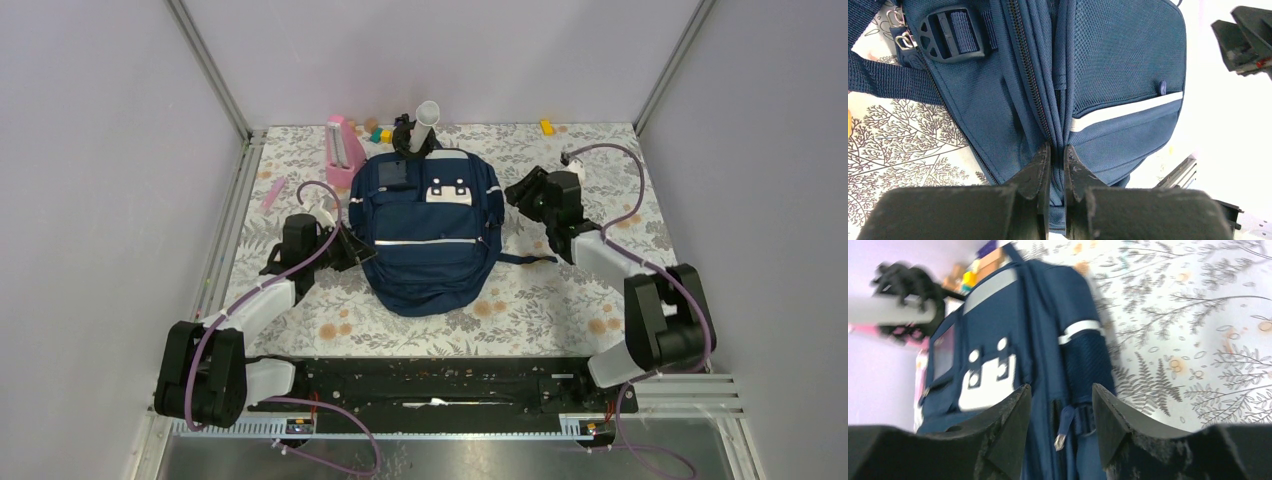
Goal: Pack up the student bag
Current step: Zip the student bag at the center of the board, then unzip the student bag at the center of the board.
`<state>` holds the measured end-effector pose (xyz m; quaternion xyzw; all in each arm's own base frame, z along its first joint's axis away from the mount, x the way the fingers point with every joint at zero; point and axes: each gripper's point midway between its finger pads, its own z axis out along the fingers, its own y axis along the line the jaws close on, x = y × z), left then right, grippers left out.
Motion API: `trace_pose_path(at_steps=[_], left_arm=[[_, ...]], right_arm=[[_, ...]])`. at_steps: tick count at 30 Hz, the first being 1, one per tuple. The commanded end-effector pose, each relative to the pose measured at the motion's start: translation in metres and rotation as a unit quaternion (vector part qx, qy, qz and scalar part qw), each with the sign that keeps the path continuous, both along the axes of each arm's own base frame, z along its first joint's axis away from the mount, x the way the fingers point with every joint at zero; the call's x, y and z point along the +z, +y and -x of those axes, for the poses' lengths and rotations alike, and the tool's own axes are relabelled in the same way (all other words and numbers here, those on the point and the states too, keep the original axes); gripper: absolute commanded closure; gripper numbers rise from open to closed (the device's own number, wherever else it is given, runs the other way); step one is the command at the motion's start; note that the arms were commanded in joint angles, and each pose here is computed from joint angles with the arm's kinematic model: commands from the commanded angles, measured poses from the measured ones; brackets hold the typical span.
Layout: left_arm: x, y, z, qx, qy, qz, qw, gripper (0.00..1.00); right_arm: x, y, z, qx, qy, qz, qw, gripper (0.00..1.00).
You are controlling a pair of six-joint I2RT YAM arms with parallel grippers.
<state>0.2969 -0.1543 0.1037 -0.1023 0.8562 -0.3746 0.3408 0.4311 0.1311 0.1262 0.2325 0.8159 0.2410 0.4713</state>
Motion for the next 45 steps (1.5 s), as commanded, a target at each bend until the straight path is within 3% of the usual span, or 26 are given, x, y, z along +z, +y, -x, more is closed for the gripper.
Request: trace_pose_path(at_steps=[1,10,15,20,34,45], left_arm=[[0.031,0.004,-0.016,0.006,-0.048,0.005,0.999,1.0],[0.048,0.004,-0.004,-0.028,-0.02,-0.023,0.999,1.0],[0.049,0.012,0.004,-0.064,0.005,-0.08,0.995,1.0],[0.047,0.009,0.005,-0.096,0.012,-0.071,0.993,1.0],[0.058,0.02,0.0,-0.106,0.0,-0.061,0.992,1.0],[0.059,0.019,0.0,-0.109,0.002,-0.053,0.993,1.0]], right_arm=[[0.033,0.024,0.029,0.122,-0.064,0.026,0.99,0.44],[0.036,0.066,0.103,0.342,-0.131,0.026,0.93,0.43],[0.024,0.081,0.124,0.403,-0.153,0.019,0.902,0.45],[0.006,0.101,0.149,0.44,-0.177,0.033,0.88,0.47],[-0.02,0.087,0.135,0.382,-0.163,0.132,0.9,0.47],[-0.022,0.102,0.13,0.427,-0.17,0.134,0.878,0.52]])
